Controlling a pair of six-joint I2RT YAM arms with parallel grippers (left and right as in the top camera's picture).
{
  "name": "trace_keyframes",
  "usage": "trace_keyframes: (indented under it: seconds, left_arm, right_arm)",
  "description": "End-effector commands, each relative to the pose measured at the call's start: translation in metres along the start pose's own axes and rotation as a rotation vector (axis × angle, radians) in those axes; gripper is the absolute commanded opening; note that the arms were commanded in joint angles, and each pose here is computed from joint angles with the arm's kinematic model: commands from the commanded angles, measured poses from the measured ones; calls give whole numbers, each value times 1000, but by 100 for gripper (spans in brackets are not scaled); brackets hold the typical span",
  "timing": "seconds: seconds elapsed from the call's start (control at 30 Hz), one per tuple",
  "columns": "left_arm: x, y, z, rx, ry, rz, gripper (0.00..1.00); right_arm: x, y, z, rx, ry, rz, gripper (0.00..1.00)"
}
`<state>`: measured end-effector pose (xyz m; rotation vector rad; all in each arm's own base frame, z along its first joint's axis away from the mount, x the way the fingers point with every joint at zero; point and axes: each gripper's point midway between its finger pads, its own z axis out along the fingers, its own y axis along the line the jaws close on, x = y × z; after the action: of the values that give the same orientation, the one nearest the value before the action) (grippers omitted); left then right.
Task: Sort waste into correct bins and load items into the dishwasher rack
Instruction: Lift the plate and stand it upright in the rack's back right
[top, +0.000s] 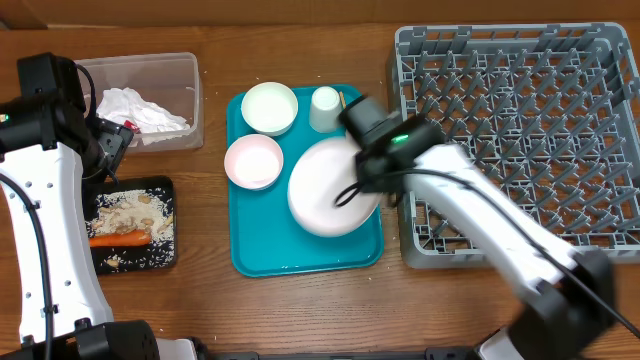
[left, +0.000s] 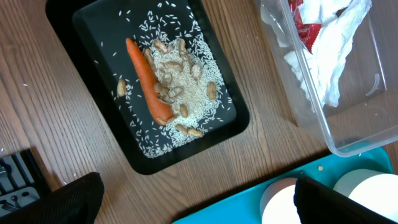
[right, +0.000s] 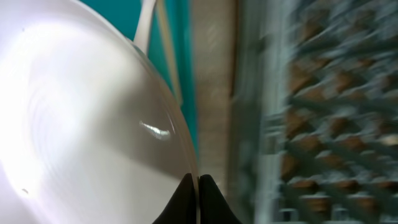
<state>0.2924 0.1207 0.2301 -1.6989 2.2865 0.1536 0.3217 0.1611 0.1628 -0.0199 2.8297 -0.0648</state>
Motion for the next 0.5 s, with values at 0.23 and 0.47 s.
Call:
trace_keyframes:
  seconds: [0.23, 0.47]
  left_arm:
    - [-2, 2, 2, -15, -4, -19, 100]
    - [-2, 2, 2, -14, -4, -19, 100]
  right_arm:
    - [-66, -213, -118, 391, -439, 326, 4]
    - [-100, -299, -109, 541, -519, 377, 4]
